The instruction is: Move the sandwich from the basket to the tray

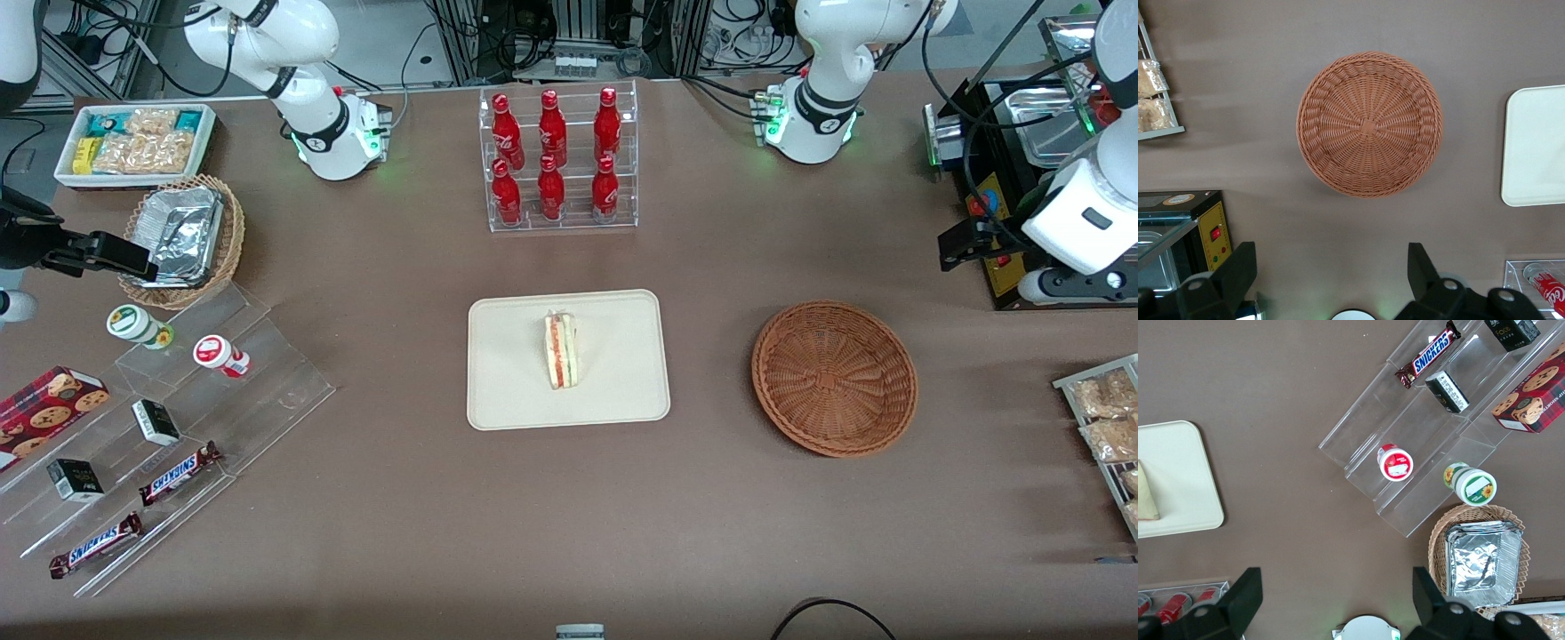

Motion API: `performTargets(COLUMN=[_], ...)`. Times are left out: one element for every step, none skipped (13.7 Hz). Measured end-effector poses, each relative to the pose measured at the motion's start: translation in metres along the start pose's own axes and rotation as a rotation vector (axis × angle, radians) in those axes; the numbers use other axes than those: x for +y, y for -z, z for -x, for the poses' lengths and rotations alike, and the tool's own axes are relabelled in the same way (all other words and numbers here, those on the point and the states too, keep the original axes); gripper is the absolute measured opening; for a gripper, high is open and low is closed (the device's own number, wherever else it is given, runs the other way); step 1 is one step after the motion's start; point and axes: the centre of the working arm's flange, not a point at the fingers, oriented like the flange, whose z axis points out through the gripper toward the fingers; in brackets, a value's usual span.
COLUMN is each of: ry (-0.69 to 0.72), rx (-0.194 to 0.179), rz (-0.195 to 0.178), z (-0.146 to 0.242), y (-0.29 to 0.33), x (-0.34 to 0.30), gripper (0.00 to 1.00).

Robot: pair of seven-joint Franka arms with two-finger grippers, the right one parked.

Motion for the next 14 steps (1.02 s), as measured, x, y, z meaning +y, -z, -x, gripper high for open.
performTargets(ry=[0.004, 0.007, 0.006, 0.004, 0.006, 0.009, 0.012, 0.016, 0.018, 0.018, 0.017, 0.017, 0.016, 0.016], rx=[0.001, 0.004, 0.008, 0.013, 0.018, 0.022, 0.028, 0.032, 0.035, 0.034, 0.031, 0.029, 0.029, 0.028], rz=[0.0, 0.0, 0.0, 0.0, 0.0, 0.0, 0.0, 0.0, 0.0, 0.0, 0.001, 0.005, 0.011, 0.013], z=[0.0, 0.002, 0.004, 0.008, 0.014, 0.02, 0.025, 0.029, 0.031, 0.031, 0.031, 0.03, 0.03, 0.03], y=[0.001, 0.002, 0.004, 0.007, 0.011, 0.014, 0.018, 0.02, 0.022, 0.021, 0.02, 0.019, 0.019, 0.019], x=[-0.003, -0.005, -0.006, -0.007, -0.009, -0.012, -0.015, -0.017, -0.018, -0.018, -0.018, -0.017, -0.016, -0.016], gripper=[1.0, 1.0, 1.0, 1.0, 1.0, 1.0, 1.0, 1.0, 1.0, 1.0, 1.0, 1.0, 1.0, 1.0])
